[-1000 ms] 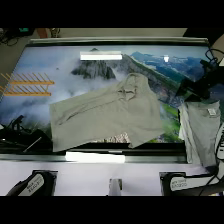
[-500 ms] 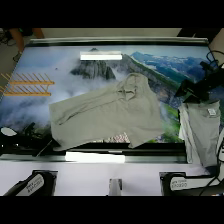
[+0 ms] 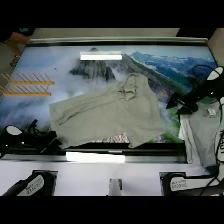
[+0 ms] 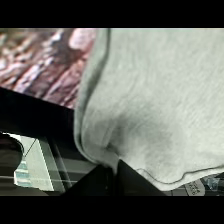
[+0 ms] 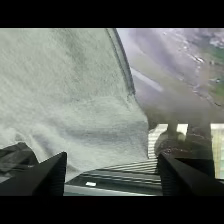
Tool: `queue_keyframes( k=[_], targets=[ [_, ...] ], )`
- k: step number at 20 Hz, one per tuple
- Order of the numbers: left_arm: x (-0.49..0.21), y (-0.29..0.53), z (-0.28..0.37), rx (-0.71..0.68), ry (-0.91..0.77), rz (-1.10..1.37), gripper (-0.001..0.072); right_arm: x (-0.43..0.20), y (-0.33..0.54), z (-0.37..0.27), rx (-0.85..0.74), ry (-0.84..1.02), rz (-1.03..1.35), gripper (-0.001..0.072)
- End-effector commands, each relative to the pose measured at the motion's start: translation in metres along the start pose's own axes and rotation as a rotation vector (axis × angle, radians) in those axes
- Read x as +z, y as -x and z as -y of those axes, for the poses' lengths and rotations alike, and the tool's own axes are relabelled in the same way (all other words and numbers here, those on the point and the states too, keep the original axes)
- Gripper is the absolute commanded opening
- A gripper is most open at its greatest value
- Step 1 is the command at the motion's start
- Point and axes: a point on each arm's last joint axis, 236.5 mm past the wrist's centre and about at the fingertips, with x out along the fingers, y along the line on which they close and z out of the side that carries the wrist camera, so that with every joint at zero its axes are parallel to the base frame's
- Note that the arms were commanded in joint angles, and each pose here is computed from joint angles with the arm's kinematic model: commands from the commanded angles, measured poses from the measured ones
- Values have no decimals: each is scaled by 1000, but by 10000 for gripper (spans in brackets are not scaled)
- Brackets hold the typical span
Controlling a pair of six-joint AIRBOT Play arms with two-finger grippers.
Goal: Fold the shirts.
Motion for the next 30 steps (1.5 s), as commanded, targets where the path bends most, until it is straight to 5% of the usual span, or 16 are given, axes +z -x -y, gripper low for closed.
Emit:
queue_keyframes(
  k=[1,5,13,15,16,17,20,23,26,30],
  targets=[
    [1,1,-1,12,-37,12,39,-2,-40,4,-44,58,-10,480],
    [-4,7,3,5,-56,13,40,3,-75,4,-9,37,-48,413],
    [-6,16,8,-5,-80,39,39,0,-106,4,41,50,-130,402],
    [-5,19,10,-8,-88,52,39,0,-111,5,46,46,-138,285],
    [-3,22,13,-12,-93,65,39,2,-112,6,45,48,-131,120],
    [-1,27,17,-25,-99,82,39,5,-112,6,43,54,-116,30],
    [21,63,57,-121,-164,208,38,16,-88,-5,50,144,-39,25],
    [80,201,131,-179,-366,654,37,64,13,-43,29,272,310,25],
    [59,453,236,-315,-578,1328,38,86,239,-115,14,368,1009,26],
    [-138,689,287,-502,-783,2052,37,-106,516,-196,95,501,1850,27]
  ],
)
